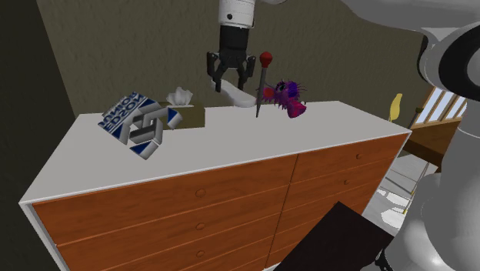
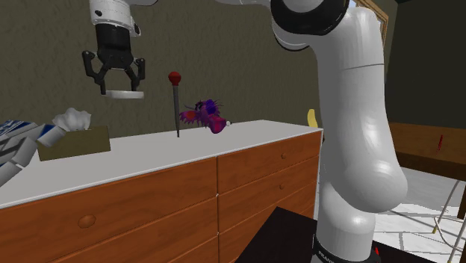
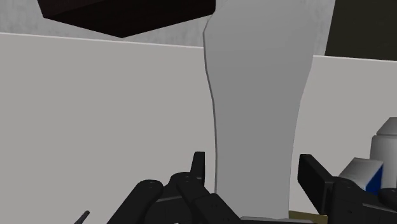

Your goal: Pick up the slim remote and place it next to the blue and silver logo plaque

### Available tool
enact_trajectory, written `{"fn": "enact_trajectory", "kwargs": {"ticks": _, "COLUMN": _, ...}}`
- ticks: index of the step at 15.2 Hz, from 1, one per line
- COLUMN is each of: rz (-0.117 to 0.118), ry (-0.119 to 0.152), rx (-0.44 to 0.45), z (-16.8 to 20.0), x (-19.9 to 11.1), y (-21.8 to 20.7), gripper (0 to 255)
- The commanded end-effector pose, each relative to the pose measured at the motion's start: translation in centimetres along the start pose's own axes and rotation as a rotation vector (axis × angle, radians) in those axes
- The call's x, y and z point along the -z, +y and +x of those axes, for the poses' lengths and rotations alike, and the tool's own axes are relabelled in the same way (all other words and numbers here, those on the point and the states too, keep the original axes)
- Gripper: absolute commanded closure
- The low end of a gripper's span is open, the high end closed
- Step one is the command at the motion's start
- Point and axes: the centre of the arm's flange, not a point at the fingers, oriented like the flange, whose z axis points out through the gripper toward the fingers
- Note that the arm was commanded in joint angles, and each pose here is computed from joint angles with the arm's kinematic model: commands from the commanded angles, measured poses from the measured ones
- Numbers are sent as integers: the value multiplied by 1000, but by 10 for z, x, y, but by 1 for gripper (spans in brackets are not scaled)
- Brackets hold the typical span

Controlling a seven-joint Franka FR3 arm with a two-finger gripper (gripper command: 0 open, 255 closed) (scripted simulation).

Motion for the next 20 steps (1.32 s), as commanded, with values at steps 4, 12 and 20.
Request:
{"fn": "enact_trajectory", "kwargs": {"ticks": 4, "rz": 0, "ry": 1, "rx": -2, "z": -1, "x": -24, "y": -6, "gripper": 255}}
{"fn": "enact_trajectory", "kwargs": {"ticks": 12, "rz": 0, "ry": 1, "rx": -2, "z": -1, "x": -66, "y": -6, "gripper": 255}}
{"fn": "enact_trajectory", "kwargs": {"ticks": 20, "rz": 0, "ry": 1, "rx": -2, "z": -1, "x": -108, "y": -5, "gripper": 255}}
